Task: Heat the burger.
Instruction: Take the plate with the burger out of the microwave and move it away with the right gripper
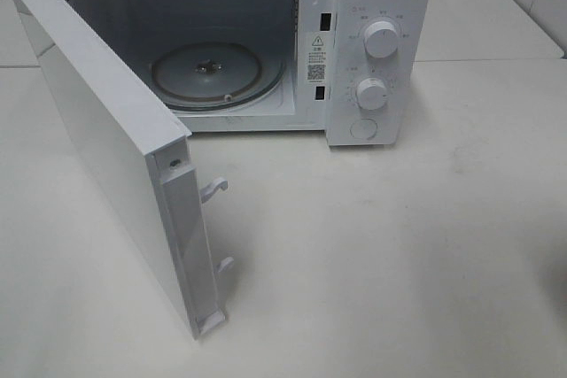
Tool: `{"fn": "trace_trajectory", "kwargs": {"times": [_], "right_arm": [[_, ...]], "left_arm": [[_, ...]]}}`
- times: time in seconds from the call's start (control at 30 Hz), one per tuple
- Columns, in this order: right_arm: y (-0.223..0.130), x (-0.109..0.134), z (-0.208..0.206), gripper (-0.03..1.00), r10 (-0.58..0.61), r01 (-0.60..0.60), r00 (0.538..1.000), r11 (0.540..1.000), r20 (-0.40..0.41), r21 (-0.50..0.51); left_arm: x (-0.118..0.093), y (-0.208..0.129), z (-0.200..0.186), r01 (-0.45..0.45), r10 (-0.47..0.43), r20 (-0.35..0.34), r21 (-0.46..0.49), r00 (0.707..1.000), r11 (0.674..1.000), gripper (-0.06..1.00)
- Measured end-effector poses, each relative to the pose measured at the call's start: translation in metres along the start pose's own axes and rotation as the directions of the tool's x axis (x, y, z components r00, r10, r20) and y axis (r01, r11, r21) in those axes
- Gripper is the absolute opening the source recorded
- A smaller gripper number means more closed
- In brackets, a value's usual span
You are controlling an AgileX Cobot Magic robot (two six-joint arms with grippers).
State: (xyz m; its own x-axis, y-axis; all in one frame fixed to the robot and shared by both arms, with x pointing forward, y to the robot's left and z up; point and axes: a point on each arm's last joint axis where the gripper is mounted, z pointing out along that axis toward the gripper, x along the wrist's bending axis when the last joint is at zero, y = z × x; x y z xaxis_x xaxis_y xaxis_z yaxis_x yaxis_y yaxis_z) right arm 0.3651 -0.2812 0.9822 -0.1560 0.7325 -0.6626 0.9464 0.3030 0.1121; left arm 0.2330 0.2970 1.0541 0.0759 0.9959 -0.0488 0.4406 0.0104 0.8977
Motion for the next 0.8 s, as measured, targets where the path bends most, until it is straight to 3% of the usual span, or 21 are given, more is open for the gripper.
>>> {"fn": "trace_trajectory", "kwargs": {"times": [0.5,0.8], "right_arm": [[0.034,0.03,0.015,0.09,0.016,-0.022,0.998,0.993,0.06,0.112],[0.046,0.048,0.026,0.1,0.035,-0.04,0.998,0.992,0.043,0.12]], "left_arm": [[0.0,0.0,0.0,0.0,0.0,0.0,0.0,1.0,1.0,0.99],[0.0,0.0,0.0,0.0,0.0,0.0,0.0,1.0,1.0,0.99]]}}
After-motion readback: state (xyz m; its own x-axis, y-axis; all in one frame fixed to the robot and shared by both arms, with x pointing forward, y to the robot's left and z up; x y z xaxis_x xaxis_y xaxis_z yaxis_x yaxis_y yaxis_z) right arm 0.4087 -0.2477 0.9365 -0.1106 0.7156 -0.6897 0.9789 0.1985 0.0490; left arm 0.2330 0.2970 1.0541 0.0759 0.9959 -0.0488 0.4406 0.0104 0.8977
